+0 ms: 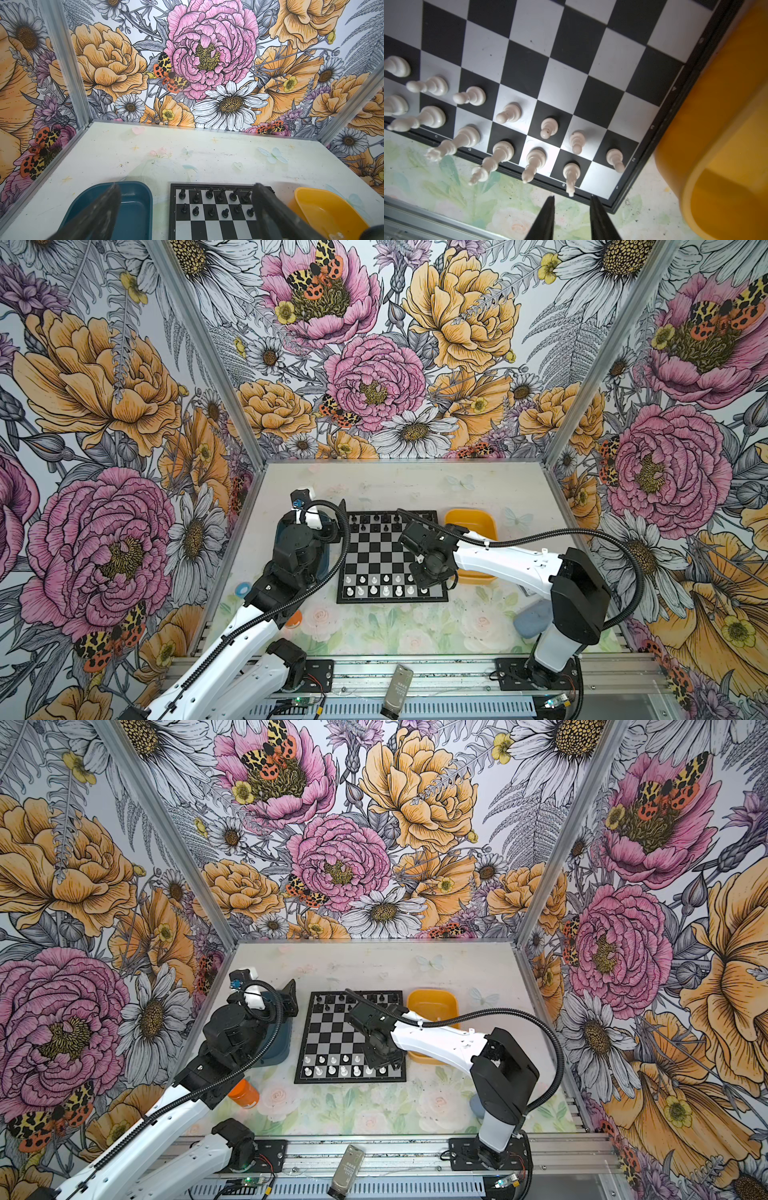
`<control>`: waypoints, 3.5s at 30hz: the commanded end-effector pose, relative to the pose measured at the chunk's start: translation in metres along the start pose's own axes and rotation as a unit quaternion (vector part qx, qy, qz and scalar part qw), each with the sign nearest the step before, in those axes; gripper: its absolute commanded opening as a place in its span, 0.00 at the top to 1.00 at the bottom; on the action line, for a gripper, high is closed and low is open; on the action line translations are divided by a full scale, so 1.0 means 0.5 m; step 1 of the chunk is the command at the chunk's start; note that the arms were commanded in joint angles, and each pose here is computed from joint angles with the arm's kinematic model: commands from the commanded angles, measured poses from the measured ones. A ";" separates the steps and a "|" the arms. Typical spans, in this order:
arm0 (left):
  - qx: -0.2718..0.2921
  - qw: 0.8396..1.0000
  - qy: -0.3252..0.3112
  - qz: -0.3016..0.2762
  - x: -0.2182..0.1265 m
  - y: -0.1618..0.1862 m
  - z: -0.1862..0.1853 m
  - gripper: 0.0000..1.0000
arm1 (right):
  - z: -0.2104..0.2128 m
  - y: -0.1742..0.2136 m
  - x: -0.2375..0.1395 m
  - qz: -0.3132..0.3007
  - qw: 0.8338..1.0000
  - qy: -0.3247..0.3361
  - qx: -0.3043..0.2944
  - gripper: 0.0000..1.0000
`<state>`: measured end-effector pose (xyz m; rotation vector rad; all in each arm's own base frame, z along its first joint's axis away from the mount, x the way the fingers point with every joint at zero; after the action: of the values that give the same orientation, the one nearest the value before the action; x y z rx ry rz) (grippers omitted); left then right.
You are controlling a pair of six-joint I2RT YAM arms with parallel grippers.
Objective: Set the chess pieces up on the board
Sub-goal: 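Open the right gripper and move it back over the yellow tray, then lower the open right gripper onto the last white pawn in the yellow tray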
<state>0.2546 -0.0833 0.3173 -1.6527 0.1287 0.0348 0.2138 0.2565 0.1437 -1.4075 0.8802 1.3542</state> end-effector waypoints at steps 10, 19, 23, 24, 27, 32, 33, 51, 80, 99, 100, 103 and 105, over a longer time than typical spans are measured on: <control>0.015 1.000 -0.005 0.010 0.008 0.014 -0.001 0.01 | -0.130 -0.056 -0.104 -0.053 0.997 0.040 0.031 0.63; 0.013 1.000 -0.003 0.024 0.025 0.024 -0.002 0.01 | -0.207 -0.086 -0.122 -0.069 0.994 0.053 0.059 0.59; 0.010 0.999 -0.002 0.036 0.037 0.021 -0.002 0.01 | -0.226 -0.104 -0.132 -0.077 0.993 0.055 0.065 0.58; 0.010 0.999 -0.002 0.037 0.039 0.020 -0.002 0.01 | -0.229 -0.108 -0.134 -0.080 0.993 0.056 0.064 0.57; 0.004 0.999 0.001 0.040 0.045 0.019 -0.002 0.01 | -0.243 -0.120 -0.139 -0.085 0.993 0.063 0.062 0.54; -0.011 0.999 0.002 0.048 0.060 0.019 0.006 0.01 | -0.273 -0.136 -0.136 -0.086 0.991 0.070 0.070 0.51; -0.013 0.999 0.003 0.050 0.064 0.019 0.006 0.01 | -0.278 -0.140 -0.135 -0.087 0.991 0.070 0.071 0.50; -0.041 0.996 0.017 0.079 0.121 0.042 0.004 0.01 | -0.373 -0.161 -0.038 -0.049 0.989 0.068 0.121 0.49; -0.045 0.995 0.014 0.088 0.133 0.048 0.009 0.02 | -0.412 -0.167 0.078 -0.005 0.987 0.055 0.151 0.69; -0.042 0.995 0.014 0.089 0.132 0.049 0.009 0.02 | -0.420 -0.177 0.095 -0.002 0.986 0.044 0.162 0.71; -0.042 0.995 0.013 0.088 0.132 0.048 0.010 0.02 | -0.421 -0.178 0.095 -0.002 0.986 0.044 0.163 0.71; -0.043 0.995 0.014 0.087 0.132 0.046 0.009 0.02 | -0.419 -0.182 0.096 -0.003 0.986 0.040 0.162 0.72; -0.043 0.995 0.014 0.087 0.131 0.046 0.009 0.02 | -0.419 -0.183 0.097 -0.003 0.986 0.037 0.162 0.73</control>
<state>0.3156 -0.0846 0.2717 -1.6899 0.3145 0.1894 0.3584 0.0876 0.0934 -1.2242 1.1125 1.1163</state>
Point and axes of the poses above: each gripper's point midway between its finger pads, its own x axis out along the fingers, its own z axis along the line the jaws close on, y = z × x, the point moved 5 cm from there along -x, back along the fingers, and after that the axes turned 4 degrees about x, right-handed, at the moved point
